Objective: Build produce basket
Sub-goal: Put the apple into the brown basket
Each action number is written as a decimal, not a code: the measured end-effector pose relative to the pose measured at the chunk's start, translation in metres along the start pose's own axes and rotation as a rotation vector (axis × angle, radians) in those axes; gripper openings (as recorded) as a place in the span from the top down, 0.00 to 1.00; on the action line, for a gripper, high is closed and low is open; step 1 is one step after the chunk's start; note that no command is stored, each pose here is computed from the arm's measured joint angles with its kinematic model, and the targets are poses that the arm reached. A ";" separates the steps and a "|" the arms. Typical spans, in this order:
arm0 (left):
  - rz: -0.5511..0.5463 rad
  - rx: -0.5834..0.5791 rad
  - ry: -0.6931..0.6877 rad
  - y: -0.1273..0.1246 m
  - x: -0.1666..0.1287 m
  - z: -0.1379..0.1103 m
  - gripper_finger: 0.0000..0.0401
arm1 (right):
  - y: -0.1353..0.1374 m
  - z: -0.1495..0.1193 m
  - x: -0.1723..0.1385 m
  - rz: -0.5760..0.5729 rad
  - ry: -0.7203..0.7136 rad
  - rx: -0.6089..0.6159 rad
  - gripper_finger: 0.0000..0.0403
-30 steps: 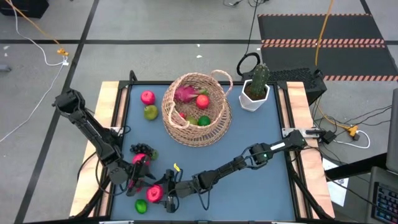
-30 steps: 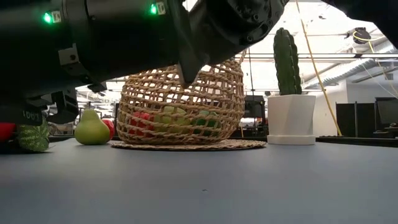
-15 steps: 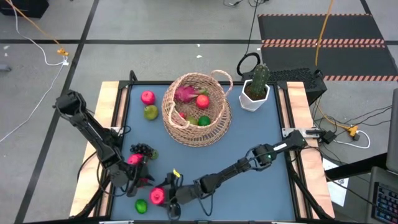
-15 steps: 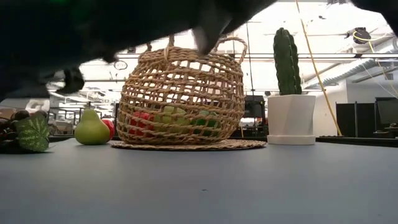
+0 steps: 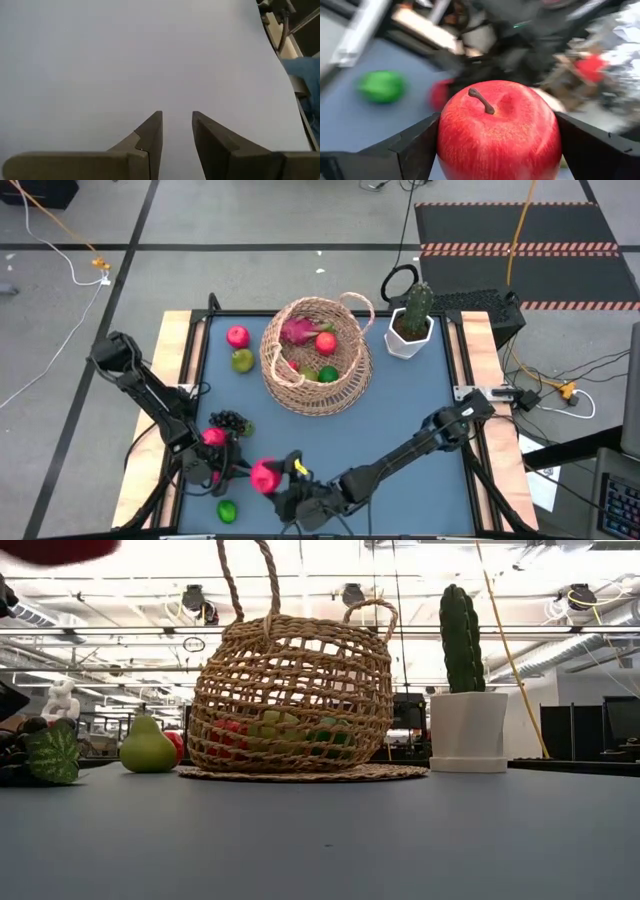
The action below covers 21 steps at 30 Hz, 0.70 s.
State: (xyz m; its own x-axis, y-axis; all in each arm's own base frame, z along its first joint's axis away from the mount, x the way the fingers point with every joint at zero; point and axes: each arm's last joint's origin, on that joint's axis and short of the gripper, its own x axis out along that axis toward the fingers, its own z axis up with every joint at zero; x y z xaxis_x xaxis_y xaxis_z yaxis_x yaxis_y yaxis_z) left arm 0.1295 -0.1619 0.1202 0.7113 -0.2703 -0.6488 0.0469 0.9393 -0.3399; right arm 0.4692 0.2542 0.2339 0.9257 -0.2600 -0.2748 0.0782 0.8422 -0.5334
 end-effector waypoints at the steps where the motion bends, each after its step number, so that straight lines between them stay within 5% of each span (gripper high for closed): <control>1: 0.003 -0.001 -0.001 0.000 0.001 0.000 0.74 | -0.007 0.004 -0.003 -0.042 0.007 -0.017 0.13; 6: 0.028 -0.007 -0.029 0.002 0.002 0.003 0.74 | -0.034 0.017 -0.013 -0.252 0.075 -0.140 0.13; 9: 0.077 -0.018 -0.080 0.006 0.003 0.006 0.74 | -0.047 0.018 -0.020 -0.271 0.090 -0.199 0.13; 14: 0.165 -0.044 -0.162 0.014 0.006 0.014 0.73 | -0.070 0.026 -0.043 -0.226 -0.021 -0.127 0.13; 21: 0.265 -0.145 -0.241 0.027 0.010 0.025 0.73 | -0.122 0.003 -0.082 -0.403 -0.070 0.008 0.13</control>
State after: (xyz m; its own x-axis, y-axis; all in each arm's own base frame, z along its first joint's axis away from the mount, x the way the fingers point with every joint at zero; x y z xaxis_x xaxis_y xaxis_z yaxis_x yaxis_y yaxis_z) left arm 0.1554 -0.1340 0.1219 0.8305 0.0516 -0.5546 -0.2482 0.9257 -0.2855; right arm 0.3850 0.1740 0.3239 0.8433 -0.5374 0.0107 0.4428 0.6832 -0.5806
